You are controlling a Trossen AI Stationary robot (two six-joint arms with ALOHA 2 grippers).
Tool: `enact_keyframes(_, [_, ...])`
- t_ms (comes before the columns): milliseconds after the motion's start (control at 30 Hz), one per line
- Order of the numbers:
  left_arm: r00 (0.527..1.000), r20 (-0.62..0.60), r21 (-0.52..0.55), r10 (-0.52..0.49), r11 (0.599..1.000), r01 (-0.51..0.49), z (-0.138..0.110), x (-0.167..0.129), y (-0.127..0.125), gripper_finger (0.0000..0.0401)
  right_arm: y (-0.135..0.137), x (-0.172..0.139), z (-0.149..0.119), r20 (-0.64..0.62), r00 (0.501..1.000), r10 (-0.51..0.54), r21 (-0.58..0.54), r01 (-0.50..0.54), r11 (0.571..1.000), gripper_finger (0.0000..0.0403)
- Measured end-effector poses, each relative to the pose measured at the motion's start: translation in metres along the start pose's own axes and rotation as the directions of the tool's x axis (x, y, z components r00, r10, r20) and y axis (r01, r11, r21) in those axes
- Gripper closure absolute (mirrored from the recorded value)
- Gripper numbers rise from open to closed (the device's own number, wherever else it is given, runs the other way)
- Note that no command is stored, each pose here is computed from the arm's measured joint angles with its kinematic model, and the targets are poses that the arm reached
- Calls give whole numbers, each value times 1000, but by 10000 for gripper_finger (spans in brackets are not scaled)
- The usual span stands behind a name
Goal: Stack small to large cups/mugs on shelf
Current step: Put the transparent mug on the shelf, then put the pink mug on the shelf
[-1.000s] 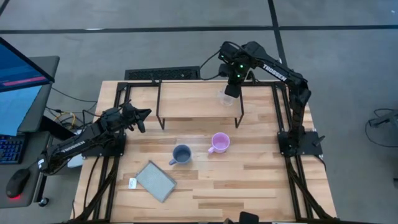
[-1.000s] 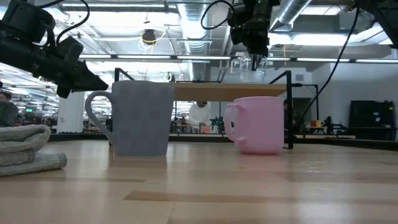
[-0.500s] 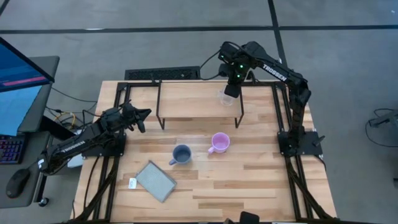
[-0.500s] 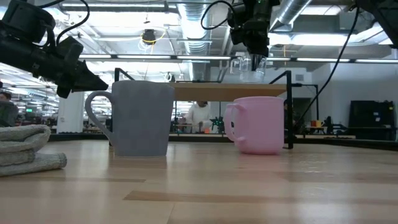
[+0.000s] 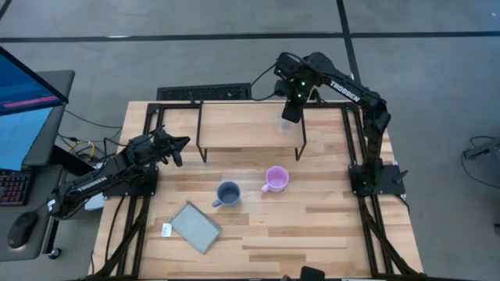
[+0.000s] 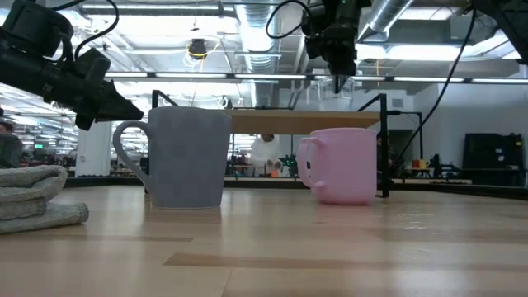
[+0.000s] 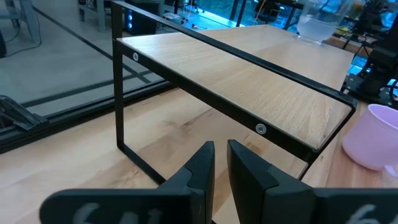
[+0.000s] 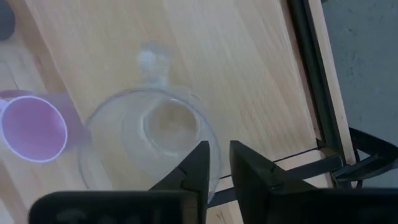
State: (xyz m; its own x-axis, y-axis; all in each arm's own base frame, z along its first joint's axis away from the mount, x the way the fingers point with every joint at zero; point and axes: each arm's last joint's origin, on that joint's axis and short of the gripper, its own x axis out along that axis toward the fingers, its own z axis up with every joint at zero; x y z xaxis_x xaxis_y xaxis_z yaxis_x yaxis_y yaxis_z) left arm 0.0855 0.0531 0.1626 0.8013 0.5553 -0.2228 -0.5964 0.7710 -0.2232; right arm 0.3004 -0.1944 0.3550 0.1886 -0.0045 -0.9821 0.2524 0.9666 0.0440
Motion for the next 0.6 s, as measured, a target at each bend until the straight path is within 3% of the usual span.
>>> enact_keyframes(600, [1000,0,43,0,999,0,0,0,0,368,0,0,0,-17,998,-60,-28,60,998,207])
